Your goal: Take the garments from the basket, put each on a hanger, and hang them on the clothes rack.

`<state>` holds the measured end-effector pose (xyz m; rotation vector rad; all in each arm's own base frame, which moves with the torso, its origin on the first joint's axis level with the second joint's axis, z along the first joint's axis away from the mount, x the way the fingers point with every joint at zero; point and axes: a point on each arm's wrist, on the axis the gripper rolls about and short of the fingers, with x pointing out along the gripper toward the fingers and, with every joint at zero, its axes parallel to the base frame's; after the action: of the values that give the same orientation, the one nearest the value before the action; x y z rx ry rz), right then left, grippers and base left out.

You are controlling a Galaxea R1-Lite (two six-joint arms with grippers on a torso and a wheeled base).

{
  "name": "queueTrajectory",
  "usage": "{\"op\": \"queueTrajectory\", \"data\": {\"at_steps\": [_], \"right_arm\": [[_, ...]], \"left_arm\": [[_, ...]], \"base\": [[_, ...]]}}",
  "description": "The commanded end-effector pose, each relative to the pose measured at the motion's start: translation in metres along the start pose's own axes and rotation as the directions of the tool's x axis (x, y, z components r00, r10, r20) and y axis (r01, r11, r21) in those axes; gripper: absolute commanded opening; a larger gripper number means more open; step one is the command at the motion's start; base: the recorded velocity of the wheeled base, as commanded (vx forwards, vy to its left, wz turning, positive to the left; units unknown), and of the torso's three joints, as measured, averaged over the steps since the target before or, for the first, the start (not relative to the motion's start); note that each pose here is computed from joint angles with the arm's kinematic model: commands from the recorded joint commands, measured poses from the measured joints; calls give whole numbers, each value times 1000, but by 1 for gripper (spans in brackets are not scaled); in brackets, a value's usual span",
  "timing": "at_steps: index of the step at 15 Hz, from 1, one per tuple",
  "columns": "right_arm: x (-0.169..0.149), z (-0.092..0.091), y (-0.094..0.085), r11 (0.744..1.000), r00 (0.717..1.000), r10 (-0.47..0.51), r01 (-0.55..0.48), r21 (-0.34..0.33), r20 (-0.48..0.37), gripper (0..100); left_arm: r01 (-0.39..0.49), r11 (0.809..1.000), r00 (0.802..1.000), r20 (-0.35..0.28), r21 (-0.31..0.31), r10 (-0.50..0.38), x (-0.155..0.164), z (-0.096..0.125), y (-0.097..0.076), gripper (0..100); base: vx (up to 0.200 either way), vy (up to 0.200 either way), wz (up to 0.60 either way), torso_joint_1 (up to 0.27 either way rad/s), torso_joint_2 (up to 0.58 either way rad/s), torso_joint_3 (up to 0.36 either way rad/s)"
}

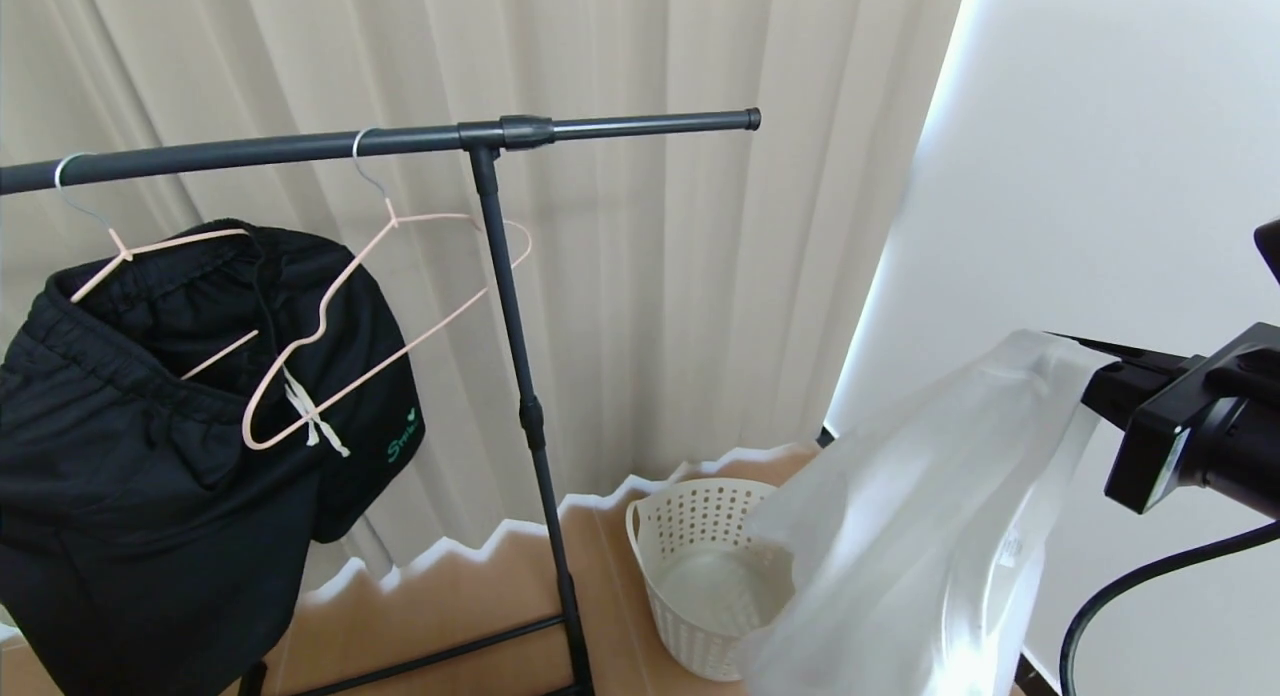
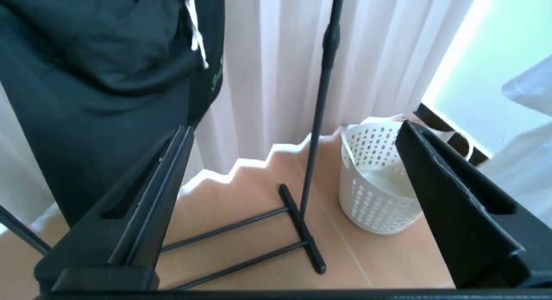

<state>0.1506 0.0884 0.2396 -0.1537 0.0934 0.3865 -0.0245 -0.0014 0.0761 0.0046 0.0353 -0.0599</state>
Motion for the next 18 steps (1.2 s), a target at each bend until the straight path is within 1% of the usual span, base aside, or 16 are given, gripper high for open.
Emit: {"op": "queueTrajectory", "data": {"at_steps": [1, 6, 18], "right_arm": [[1, -1, 0, 1000, 1000, 0, 0, -1, -4, 0], [1, -2, 1, 1000, 1000, 2, -2, -2, -10, 0], [1, -2, 1, 1000, 1000, 2, -2, -2, -10, 0]], "left_arm": [[0, 1000, 1000, -1, 0, 0, 0, 0, 0, 100], [0, 1000, 1000, -1, -1, 0, 0, 0, 0, 100], [-8, 1000, 1000, -1, -3, 8, 0, 0, 0, 100]], "base": [[0, 0, 0, 246, -588, -330], [0, 0, 0, 235, -554, -316], [0, 0, 0, 164, -372, -204]]}}
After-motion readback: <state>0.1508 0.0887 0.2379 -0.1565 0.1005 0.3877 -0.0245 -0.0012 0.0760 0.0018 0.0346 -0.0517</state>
